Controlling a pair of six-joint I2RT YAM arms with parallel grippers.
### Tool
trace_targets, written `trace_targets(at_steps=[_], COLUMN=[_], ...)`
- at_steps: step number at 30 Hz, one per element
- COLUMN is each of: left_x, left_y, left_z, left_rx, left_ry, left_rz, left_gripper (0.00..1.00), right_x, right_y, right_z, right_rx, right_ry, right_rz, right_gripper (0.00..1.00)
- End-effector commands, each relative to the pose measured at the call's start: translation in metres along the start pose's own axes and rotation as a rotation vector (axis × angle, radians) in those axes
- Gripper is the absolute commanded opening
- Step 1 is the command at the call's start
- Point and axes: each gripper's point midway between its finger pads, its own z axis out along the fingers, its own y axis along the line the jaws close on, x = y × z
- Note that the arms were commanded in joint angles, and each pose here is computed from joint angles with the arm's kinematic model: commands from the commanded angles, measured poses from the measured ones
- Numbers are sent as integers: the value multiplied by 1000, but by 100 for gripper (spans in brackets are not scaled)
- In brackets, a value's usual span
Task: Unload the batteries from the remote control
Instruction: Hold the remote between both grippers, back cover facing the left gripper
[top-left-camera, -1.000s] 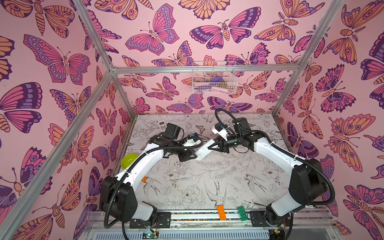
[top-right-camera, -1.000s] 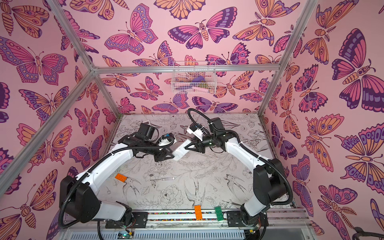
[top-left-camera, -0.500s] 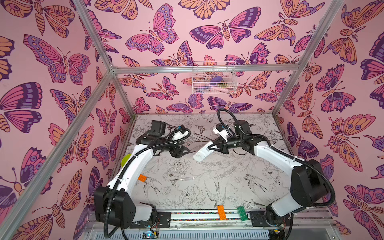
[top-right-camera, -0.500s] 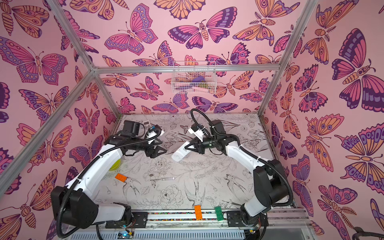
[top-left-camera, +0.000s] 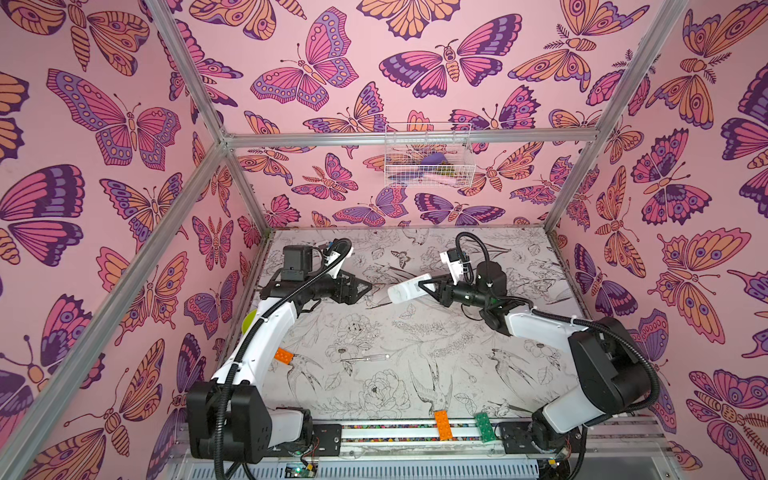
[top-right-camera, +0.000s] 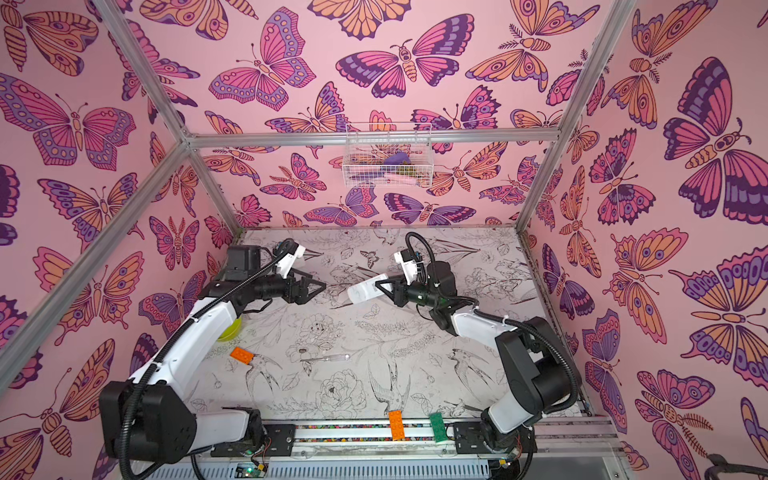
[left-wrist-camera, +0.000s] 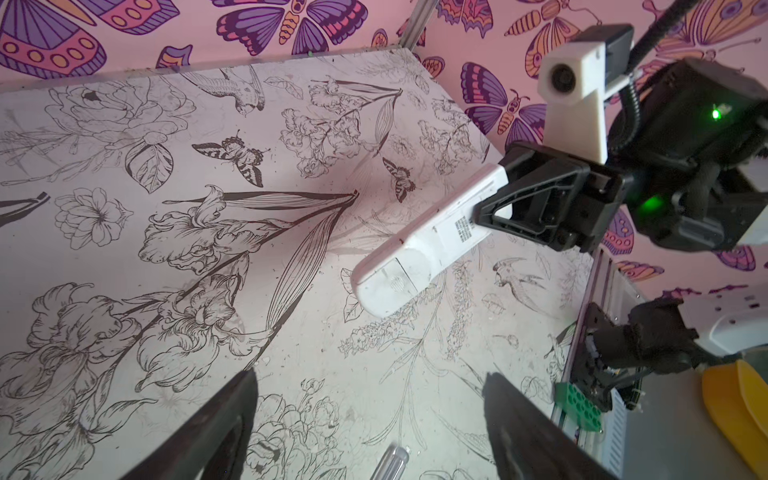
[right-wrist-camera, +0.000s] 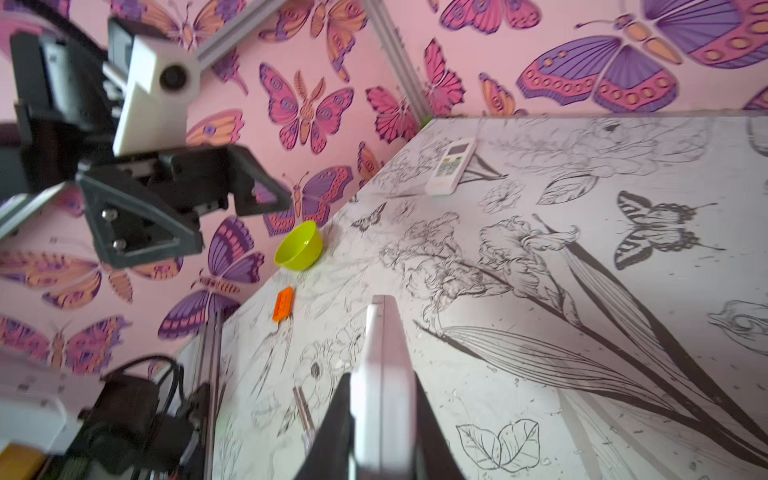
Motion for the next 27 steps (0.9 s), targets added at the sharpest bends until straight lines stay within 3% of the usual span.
trace_targets(at_steps=[1,6,11,19,27], left_x=[-7,-8,9,36,62], left_y=[7,14,12,34,34], left_z=[8,16,38,63,85], left_rx=[20,20,44,-23,-20], left_ry=[-61,-91,-77,-55,8], left_rz=[-109,-260,-311,-446,-451], left_gripper=[87,87,89,92,91], right_x=[-38,-21,-10,19,29], right_y=[10,4,-10,-11,-8], right_z=[-4,6,9,22,30], right_rx=[31,49,72,80,40], right_ry=[-220,-230,-259,-187,-135], right_rz=[46,151,287,435,511], right_gripper=[0,0,0,0,0])
